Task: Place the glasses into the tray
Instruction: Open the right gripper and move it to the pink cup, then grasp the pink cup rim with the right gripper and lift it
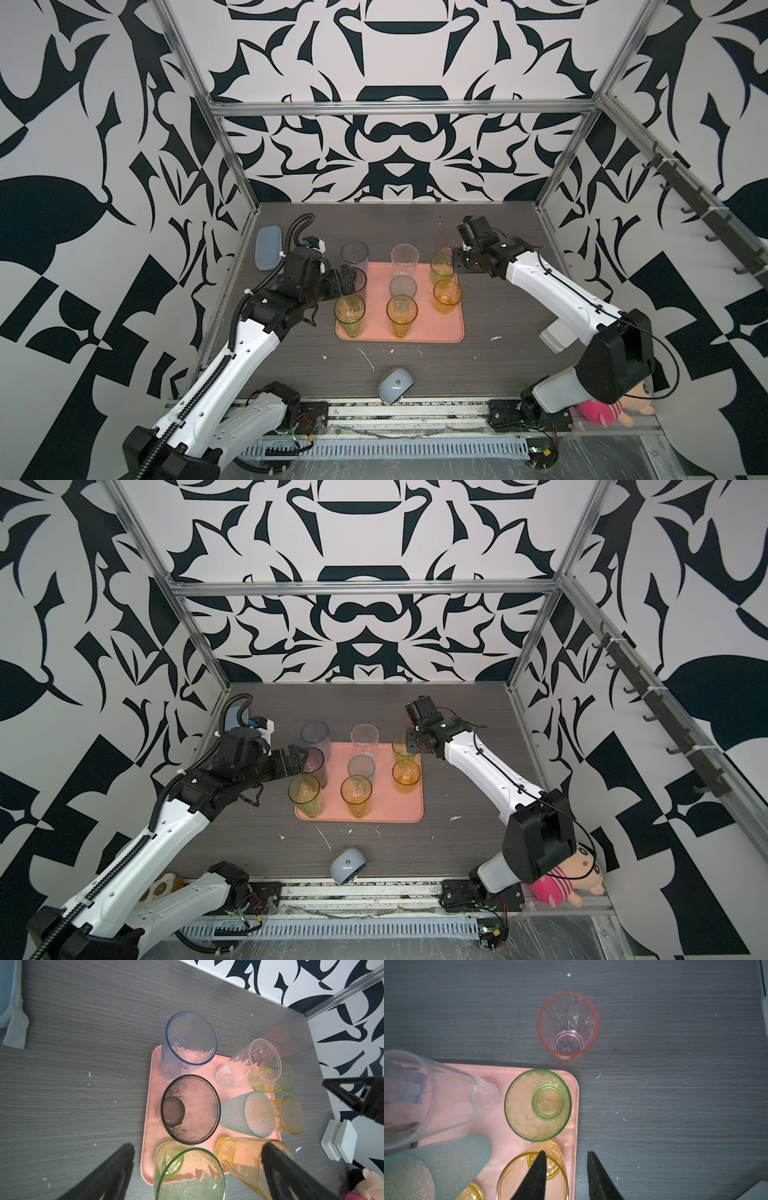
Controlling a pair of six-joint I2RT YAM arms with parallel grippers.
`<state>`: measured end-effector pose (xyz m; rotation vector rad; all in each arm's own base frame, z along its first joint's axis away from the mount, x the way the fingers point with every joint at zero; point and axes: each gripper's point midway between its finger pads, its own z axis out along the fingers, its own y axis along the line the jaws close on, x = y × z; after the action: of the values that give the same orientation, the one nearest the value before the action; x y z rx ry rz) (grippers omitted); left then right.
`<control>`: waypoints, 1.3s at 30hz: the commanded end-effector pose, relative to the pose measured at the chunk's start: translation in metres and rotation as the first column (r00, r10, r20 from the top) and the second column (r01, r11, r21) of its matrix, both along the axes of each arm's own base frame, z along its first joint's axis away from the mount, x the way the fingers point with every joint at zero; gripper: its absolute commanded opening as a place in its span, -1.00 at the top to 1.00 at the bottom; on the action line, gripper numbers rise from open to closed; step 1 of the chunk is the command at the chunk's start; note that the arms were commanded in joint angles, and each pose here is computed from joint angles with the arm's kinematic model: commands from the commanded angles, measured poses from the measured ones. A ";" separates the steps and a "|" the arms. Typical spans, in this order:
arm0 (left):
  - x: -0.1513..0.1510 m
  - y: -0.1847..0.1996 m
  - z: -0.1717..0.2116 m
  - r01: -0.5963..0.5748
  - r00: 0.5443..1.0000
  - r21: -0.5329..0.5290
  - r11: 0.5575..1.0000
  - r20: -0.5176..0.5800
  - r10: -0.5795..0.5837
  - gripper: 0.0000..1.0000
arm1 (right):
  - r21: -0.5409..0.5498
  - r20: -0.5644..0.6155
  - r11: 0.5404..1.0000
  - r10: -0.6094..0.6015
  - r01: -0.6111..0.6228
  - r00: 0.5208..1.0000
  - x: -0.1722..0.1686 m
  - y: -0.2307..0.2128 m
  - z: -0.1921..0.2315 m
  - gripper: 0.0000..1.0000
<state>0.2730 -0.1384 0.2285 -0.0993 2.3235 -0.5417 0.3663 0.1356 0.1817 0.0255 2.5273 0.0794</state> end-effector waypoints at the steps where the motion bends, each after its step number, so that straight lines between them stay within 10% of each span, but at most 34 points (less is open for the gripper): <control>1: -0.003 0.003 0.003 -0.015 1.000 -0.001 1.000 -0.003 0.015 -0.99 | 0.035 0.102 0.999 -0.037 0.034 0.994 0.024 -0.007 0.028 0.23; 17: -0.006 0.009 0.003 -0.035 0.999 0.017 0.999 -0.008 0.035 -0.99 | 0.135 0.033 0.986 -0.102 0.096 0.994 0.106 -0.029 -0.004 0.15; 39: -0.006 0.010 0.004 -0.035 0.999 0.024 0.999 -0.007 0.035 -0.99 | 0.129 -0.079 0.985 -0.108 0.118 0.991 0.135 -0.020 -0.049 0.18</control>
<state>0.2692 -0.1306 0.2244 -0.1243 2.3424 -0.4979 0.4947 0.1125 0.1129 0.2312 2.6182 0.1940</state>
